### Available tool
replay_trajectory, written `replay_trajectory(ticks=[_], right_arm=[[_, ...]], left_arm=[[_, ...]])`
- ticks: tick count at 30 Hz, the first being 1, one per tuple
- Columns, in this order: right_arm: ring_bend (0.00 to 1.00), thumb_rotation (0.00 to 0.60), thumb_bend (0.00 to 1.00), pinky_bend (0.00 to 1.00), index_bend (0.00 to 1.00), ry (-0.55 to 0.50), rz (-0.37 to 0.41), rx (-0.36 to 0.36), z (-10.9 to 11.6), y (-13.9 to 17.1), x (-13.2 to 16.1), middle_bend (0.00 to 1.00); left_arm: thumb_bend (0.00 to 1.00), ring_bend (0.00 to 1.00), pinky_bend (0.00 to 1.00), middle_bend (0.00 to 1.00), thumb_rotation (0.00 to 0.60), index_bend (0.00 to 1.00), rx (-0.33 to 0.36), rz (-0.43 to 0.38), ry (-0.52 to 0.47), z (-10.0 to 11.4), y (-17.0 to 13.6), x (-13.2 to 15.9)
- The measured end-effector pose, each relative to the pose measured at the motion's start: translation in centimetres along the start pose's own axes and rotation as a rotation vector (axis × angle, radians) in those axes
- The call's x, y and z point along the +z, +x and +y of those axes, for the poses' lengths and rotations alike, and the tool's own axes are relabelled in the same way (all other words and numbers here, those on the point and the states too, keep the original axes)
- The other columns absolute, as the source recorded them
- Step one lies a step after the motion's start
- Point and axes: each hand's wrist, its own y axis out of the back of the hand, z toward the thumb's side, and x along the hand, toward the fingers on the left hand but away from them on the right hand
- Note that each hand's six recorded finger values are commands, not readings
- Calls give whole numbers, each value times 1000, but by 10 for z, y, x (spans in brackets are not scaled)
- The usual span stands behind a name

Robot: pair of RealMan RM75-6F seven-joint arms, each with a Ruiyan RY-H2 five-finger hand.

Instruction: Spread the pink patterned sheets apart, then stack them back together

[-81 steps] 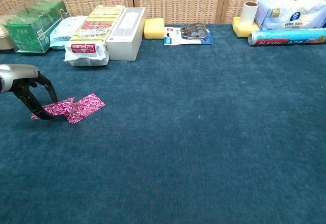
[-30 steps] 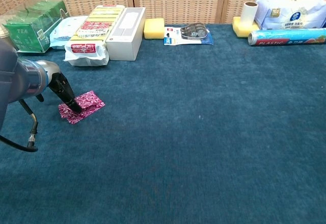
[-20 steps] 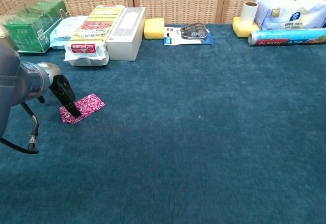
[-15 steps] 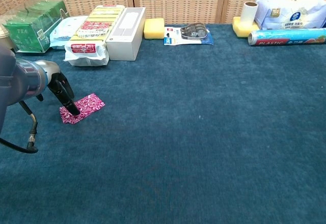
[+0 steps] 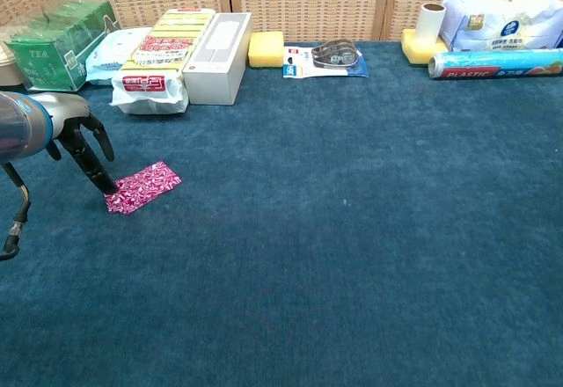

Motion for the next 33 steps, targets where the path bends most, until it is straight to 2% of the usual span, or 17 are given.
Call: replay_trajectory(ticks=[3,6,11,13,16,19,23,33], right_arm=[[0,600,0,0,72,0,-4,1,0,-1,-1,0],[0,600,0,0,72,4,-1,4,-1,-1,0,0],[0,600,0,0,72,10,-1,6,-3,0,1,0],[0,600,0,0,72,12,-2,6,-4,0,2,0],[0,600,0,0,72,11,-6,5,-4,-1,1,0],[0,600,0,0,72,11,-8,4,-3,-1,0,0],[0,600,0,0,72,11,-9,4,-3,-1,0,0],[0,600,0,0,72,15,-10,7,-5,-1,1,0]], left_arm=[[60,0,183,0,600,214,10,-85,48,0,3,1],[76,0,168,0,600,95,58,-185,85,5,6,1],[76,0,153,0,600,26,204,-368,156,21,6,-1],[76,0,149,0,600,13,240,-447,183,22,5,-3],[76,0,147,0,600,5,251,-538,212,17,4,-13],[75,0,146,0,600,3,228,-577,268,6,5,-36],[76,0,146,0,600,3,201,-571,327,-2,7,-64],[76,0,145,0,600,3,223,-613,355,-5,9,-77]])
